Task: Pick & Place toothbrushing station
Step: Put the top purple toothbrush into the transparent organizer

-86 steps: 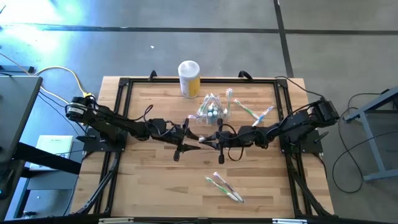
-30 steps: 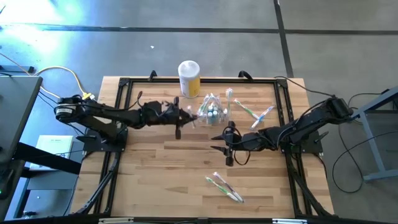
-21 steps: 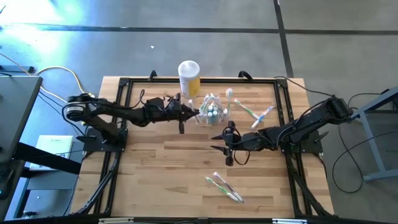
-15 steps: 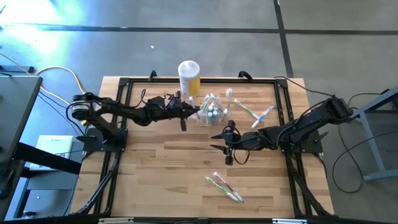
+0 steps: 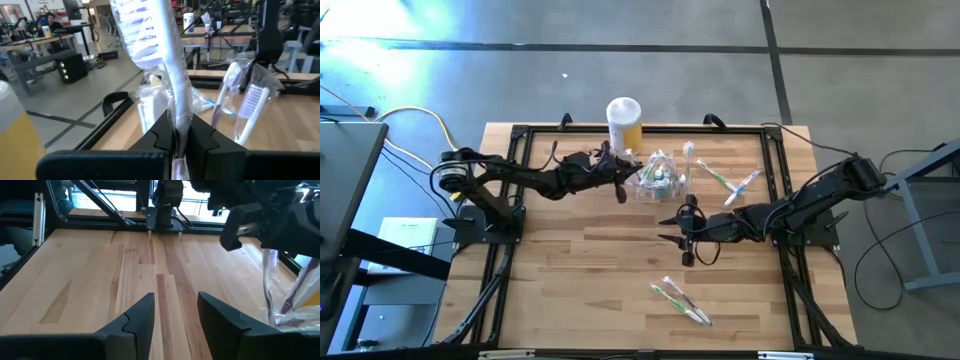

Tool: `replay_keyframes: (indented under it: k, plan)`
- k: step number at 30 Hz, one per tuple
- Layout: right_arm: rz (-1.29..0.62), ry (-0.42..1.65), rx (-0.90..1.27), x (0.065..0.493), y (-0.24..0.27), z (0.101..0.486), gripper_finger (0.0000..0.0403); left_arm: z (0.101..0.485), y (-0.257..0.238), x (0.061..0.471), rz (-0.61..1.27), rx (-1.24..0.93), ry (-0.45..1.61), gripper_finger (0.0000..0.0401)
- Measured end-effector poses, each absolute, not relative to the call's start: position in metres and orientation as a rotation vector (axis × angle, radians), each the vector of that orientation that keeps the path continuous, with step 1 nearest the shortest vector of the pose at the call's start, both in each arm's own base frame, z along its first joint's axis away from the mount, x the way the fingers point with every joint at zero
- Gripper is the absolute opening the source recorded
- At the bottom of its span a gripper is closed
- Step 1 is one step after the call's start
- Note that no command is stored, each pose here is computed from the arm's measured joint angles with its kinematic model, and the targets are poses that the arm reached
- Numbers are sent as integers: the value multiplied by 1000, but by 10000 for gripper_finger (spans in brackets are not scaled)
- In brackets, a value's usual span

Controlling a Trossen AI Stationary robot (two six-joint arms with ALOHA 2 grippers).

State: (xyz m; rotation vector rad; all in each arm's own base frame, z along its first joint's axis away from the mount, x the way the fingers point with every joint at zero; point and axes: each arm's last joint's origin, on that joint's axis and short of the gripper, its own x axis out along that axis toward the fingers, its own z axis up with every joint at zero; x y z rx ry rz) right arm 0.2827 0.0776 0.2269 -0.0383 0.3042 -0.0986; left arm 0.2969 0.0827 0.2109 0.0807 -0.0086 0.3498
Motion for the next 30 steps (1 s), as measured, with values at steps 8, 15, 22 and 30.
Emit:
replay_keyframes:
  k: [8,15,22,30]
  plan:
    - [-98,303,-38,283,78,227,142,193,86,307,352,71,50,15]
    - [-97,304,-38,283,77,227,142,185,87,314,349,62,71,15]
    - [-96,306,-38,283,77,227,142,182,88,314,348,59,94,15]
    - [-96,306,-38,283,77,227,142,178,87,314,335,56,132,15]
